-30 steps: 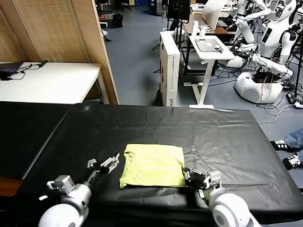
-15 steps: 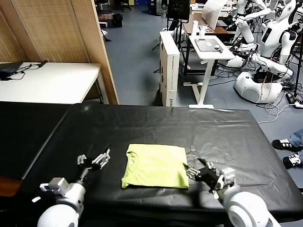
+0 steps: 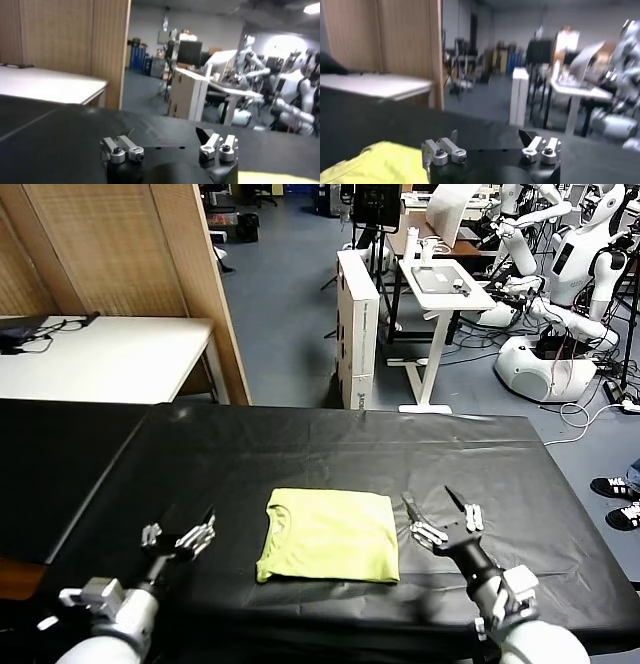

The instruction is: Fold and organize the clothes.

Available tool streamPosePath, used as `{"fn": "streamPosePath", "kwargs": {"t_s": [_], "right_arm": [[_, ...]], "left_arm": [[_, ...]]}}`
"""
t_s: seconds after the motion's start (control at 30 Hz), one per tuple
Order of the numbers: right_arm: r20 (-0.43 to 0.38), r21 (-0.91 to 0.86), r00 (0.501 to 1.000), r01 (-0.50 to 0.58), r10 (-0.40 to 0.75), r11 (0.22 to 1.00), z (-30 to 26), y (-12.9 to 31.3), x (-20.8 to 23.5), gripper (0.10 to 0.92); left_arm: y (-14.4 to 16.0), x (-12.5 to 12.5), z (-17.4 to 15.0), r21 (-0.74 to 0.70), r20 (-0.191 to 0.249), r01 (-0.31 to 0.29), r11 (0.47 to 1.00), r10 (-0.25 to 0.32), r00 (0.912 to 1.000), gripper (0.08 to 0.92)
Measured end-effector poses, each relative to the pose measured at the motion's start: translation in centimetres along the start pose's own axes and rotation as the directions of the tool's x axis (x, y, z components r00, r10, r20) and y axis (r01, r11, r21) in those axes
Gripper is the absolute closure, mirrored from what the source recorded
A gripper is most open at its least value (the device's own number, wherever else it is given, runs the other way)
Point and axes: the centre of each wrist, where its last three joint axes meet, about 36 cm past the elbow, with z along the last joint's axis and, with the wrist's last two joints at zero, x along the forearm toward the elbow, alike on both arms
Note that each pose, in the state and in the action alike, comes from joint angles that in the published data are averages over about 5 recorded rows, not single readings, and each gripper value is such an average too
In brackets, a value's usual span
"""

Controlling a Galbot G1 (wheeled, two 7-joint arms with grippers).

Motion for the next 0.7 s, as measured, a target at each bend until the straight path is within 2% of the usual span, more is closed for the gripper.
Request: {"fn": "streamPosePath", "kwargs": {"t_s": [0.13, 0.27, 0.47, 0.7], "right_arm": [[0.068, 0.025, 0.997, -0.035, 0.033, 0.999, 1.2, 0.4, 2.1, 0.115], [0.085, 0.043, 0.994, -0.079, 0.075, 0.996, 1.8, 1.1, 4.5, 0.115], [0.050, 0.059, 0.989, -0.139, 0.136, 0.989, 1.6, 2.3, 8.5, 0.115], [-0.012, 0.064, 0.984, -0.178, 0.180, 0.982, 1.4, 3.7, 11.4, 0.115]], "left_arm": [[0.8, 1.7, -0.1, -0.020, -0.022, 0.017, 1.000, -0.018, 0.9996, 0.092], [1.3, 3.2, -0.2, -0.041, -0.038, 0.040, 0.998, -0.042, 0.9984, 0.092], [1.8, 5.5, 0.0, -0.075, -0.043, 0.064, 0.995, -0.067, 0.9968, 0.092], [2.4, 8.5, 0.1, -0.101, -0.078, 0.085, 0.991, -0.093, 0.9927, 0.092]]}}
